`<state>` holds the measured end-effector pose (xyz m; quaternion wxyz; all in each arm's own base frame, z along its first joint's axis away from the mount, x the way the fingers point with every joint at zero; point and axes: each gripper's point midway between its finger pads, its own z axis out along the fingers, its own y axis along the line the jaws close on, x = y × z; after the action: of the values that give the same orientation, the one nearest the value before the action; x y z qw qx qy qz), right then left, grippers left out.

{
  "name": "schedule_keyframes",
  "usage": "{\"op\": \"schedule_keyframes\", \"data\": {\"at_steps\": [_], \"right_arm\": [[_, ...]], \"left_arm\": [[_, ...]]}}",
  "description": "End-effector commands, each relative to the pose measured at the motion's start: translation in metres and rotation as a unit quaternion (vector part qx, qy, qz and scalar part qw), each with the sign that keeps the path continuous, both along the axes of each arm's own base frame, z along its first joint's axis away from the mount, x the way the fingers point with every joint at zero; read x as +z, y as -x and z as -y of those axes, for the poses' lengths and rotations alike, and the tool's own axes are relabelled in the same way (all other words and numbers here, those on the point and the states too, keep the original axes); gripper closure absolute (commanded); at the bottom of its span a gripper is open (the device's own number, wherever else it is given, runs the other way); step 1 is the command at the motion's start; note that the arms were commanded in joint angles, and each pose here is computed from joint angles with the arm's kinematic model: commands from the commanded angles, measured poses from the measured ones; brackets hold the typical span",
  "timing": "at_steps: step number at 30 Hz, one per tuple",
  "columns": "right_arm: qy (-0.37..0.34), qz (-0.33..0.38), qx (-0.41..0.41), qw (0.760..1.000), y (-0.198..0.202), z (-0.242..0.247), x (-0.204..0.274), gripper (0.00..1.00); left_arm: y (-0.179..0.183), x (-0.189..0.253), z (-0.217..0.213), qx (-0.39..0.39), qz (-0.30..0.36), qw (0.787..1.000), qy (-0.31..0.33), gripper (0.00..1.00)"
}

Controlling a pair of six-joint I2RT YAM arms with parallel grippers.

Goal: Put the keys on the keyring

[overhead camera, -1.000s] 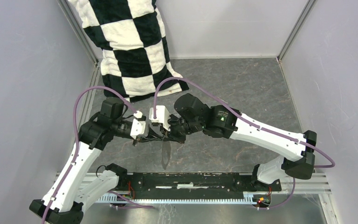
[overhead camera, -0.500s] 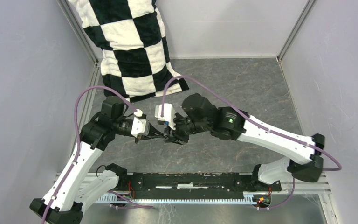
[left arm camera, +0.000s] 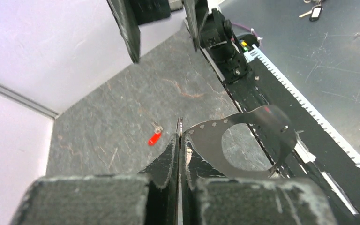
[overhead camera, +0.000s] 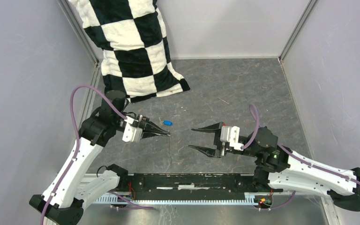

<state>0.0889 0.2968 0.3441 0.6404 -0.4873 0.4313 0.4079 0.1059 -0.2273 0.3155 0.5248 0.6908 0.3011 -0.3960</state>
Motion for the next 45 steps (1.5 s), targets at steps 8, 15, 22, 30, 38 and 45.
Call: {"op": "schedule_keyframes", "data": {"at_steps": [8, 15, 22, 30, 38, 45], "right_arm": [[-0.099, 0.068, 0.003, 0.993, -0.001, -0.008, 0.040, 0.46], [-0.104, 0.088, -0.010, 0.991, -0.007, -0.010, 0.041, 0.53], [-0.117, 0.094, 0.008, 0.989, 0.000, -0.011, 0.042, 0.55], [-0.148, 0.097, 0.009, 0.984, -0.001, -0.015, 0.057, 0.57], [-0.149, 0.093, 0.029, 0.984, 0.002, -0.027, 0.058, 0.59], [-0.169, 0.086, 0.025, 0.982, 0.000, -0.028, 0.067, 0.63]], "left_arm": [[0.009, 0.060, 0.013, -0.090, 0.055, 0.992, 0.075, 0.98], [0.009, 0.071, 0.016, -0.105, 0.018, 0.992, 0.073, 0.98], [0.011, 0.083, 0.018, -0.120, -0.017, 0.990, 0.067, 0.98], [0.016, 0.087, 0.019, -0.128, -0.039, 0.989, 0.061, 0.98], [0.018, 0.092, 0.019, -0.134, -0.046, 0.988, 0.060, 0.98], [0.019, 0.090, 0.019, -0.135, -0.052, 0.988, 0.058, 0.98]]}}
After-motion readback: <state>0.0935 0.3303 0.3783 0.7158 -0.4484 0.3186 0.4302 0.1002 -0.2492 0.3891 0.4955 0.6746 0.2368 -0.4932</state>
